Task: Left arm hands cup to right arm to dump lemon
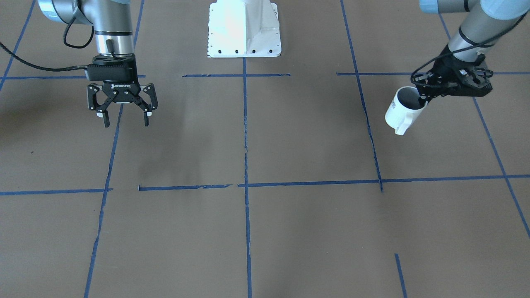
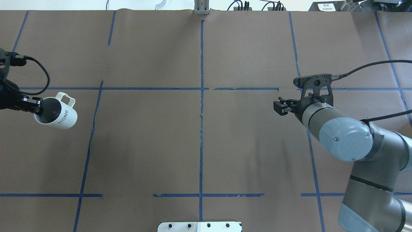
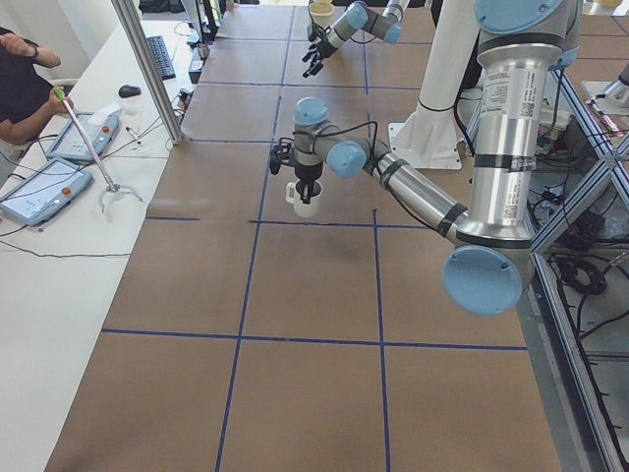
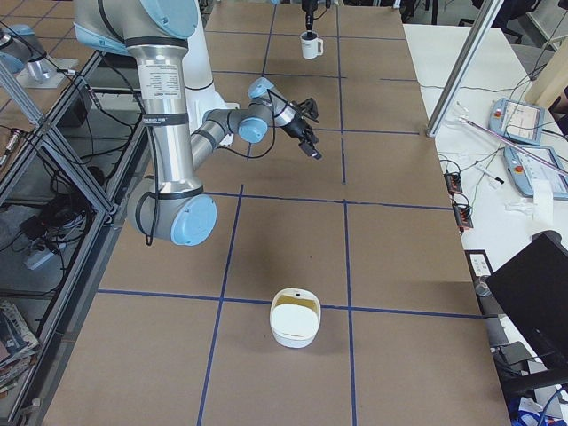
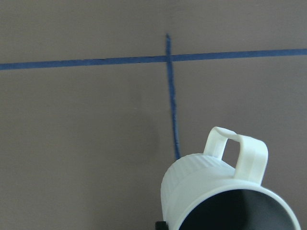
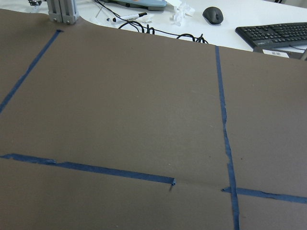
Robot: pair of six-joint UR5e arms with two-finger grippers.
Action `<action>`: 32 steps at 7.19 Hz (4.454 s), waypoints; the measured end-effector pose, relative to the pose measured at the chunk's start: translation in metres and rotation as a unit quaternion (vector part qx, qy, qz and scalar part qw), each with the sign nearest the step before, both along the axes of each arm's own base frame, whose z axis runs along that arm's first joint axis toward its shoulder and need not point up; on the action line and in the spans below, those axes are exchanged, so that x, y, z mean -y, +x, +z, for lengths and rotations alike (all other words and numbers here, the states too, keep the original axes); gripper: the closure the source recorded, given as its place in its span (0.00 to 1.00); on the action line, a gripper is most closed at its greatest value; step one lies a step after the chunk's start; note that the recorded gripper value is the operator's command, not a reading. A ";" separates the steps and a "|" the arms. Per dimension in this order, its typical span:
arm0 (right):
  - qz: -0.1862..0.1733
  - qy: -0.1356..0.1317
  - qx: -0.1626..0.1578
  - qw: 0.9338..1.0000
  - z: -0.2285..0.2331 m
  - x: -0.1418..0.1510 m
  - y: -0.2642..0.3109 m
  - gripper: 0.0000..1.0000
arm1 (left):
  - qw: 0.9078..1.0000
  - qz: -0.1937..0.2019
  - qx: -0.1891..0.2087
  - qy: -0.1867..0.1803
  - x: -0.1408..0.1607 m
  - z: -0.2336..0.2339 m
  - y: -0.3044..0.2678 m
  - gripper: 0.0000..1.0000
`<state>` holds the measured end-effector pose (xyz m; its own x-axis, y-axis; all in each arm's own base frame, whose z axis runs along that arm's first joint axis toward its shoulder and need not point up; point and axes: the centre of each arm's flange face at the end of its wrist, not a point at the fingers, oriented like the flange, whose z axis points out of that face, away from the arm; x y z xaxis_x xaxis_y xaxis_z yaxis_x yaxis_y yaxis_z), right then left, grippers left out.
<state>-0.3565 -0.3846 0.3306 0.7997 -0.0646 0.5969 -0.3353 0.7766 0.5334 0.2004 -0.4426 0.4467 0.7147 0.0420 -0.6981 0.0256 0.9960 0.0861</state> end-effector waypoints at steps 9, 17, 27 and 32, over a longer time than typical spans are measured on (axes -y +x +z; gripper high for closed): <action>-0.109 -0.155 0.034 0.981 0.086 0.001 0.248 0.00 | 0.999 -0.012 -0.026 -0.030 0.033 0.119 -0.125 0.00; -0.202 -0.247 0.063 0.946 0.231 -0.058 0.383 0.00 | 0.995 0.093 -0.035 0.000 0.008 0.168 -0.244 0.00; -0.219 -0.274 0.053 0.935 0.238 -0.040 0.372 0.00 | 0.998 0.035 -0.019 -0.039 -0.005 0.164 -0.263 0.00; -0.217 -0.259 0.040 0.940 0.242 -0.037 0.373 0.00 | 0.997 0.037 -0.020 -0.062 -0.018 0.185 -0.261 0.00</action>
<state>0.0168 -0.3476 0.5722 0.7160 -0.0577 0.6957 0.0497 0.9983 0.0316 -0.0610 -0.4249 0.6313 0.6841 0.0056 -0.7294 -0.0470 0.9982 -0.0365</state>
